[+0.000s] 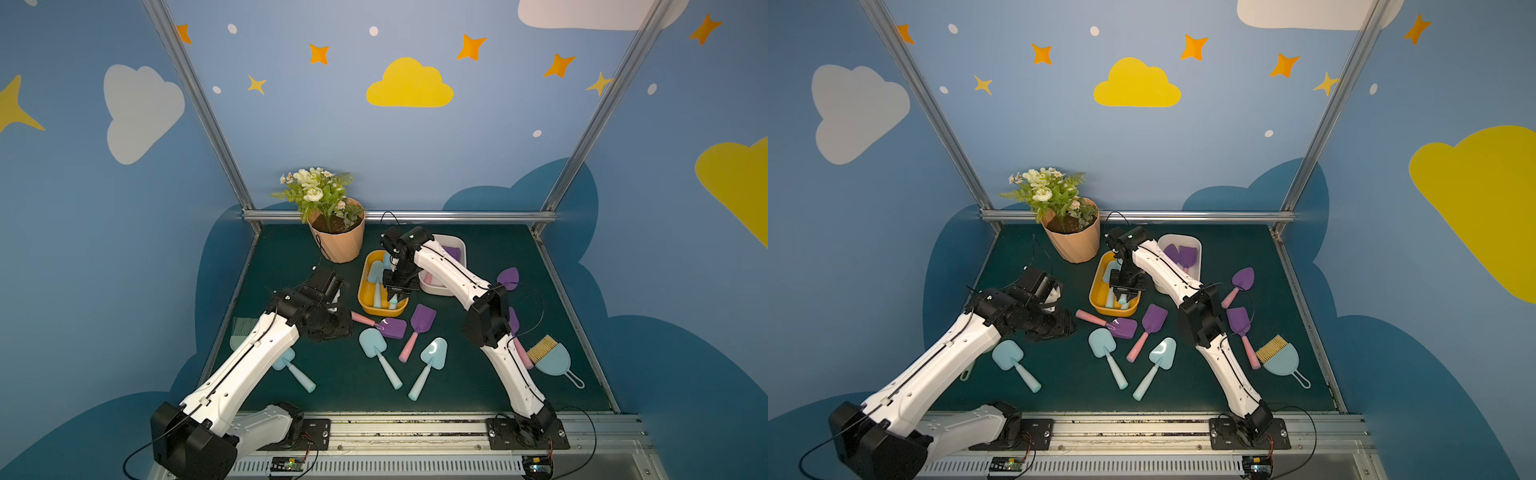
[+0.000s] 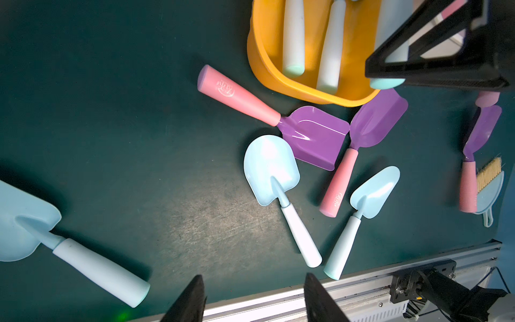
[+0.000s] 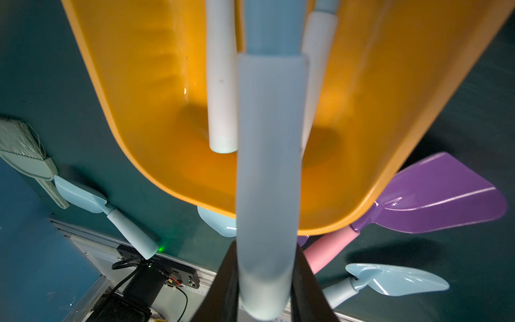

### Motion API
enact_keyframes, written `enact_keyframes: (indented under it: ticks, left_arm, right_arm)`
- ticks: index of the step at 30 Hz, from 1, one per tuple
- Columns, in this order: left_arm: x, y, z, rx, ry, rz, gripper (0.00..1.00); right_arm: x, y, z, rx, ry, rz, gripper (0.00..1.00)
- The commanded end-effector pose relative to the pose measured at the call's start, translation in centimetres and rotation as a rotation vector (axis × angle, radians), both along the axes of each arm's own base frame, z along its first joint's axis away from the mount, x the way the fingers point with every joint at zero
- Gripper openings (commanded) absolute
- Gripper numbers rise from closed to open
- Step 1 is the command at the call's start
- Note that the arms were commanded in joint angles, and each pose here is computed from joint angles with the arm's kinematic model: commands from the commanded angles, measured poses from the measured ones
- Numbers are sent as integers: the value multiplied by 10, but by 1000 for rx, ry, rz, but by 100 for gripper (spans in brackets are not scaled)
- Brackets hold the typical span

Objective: Sort the small shovels by color and place them into the storage box
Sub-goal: Place the shovel in the storage box.

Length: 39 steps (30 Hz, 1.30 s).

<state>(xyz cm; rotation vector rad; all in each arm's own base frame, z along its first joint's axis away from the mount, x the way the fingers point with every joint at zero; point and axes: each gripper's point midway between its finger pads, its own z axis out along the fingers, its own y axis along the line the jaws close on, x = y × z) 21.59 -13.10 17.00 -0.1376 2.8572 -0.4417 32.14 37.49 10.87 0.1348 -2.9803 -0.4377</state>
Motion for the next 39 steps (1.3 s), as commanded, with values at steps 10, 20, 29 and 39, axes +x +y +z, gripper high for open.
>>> enact_keyframes:
  ticks: [10,20,29,39]
  left_arm:
    - [-7,3,-4,-3,9,-4,49]
    - [-7,3,-9,-4,18,-1,49]
    - [-6,4,-13,-3,28,-1,49]
    - [-8,5,-16,-1,35,-2,49]
  right_arm:
    - [19,16,-14,60,15,-64,0]
    - [22,15,-33,43,37,-71,0]
    - [29,11,-44,33,45,-81,0]
    - [34,20,-51,58,38,-76,0]
